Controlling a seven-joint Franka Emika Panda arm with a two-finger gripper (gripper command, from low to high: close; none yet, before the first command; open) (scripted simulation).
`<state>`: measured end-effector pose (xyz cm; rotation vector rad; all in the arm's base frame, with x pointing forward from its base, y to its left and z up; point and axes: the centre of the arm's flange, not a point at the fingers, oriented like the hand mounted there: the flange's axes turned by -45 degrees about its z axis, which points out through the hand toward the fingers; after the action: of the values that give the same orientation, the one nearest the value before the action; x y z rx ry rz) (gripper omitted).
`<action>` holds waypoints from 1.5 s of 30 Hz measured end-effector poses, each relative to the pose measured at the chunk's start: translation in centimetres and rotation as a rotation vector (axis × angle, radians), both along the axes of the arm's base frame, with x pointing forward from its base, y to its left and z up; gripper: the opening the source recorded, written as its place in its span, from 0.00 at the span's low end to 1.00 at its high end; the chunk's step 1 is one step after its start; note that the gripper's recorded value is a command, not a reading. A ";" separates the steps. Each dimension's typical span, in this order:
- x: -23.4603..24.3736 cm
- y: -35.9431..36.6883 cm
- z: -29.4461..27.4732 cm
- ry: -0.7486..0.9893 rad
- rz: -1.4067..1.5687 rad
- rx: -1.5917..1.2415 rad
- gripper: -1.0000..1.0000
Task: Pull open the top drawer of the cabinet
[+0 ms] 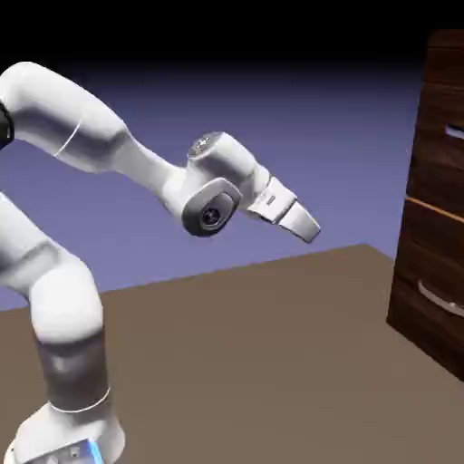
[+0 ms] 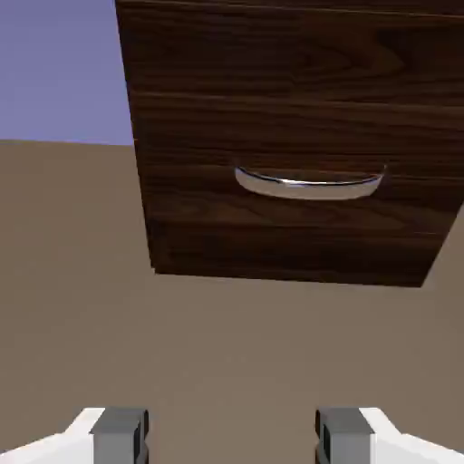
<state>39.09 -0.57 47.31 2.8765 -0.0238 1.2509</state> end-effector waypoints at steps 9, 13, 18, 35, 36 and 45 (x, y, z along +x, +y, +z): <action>-1.0 -5.8 10.6 -0.200 -0.362 0.262 0.50; -2.1 -7.0 14.9 -0.298 -0.476 0.380 0.50; -3.3 -7.2 19.5 -0.420 -0.577 0.521 0.50; 0.4 -0.9 27.3 -0.715 -0.634 0.929 0.50; 1.2 -0.5 27.3 -0.723 -0.629 0.949 0.50; 10.0 1.4 24.3 -0.729 -0.579 1.133 0.50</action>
<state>49.12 0.83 71.64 2.2985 -1.9093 2.5044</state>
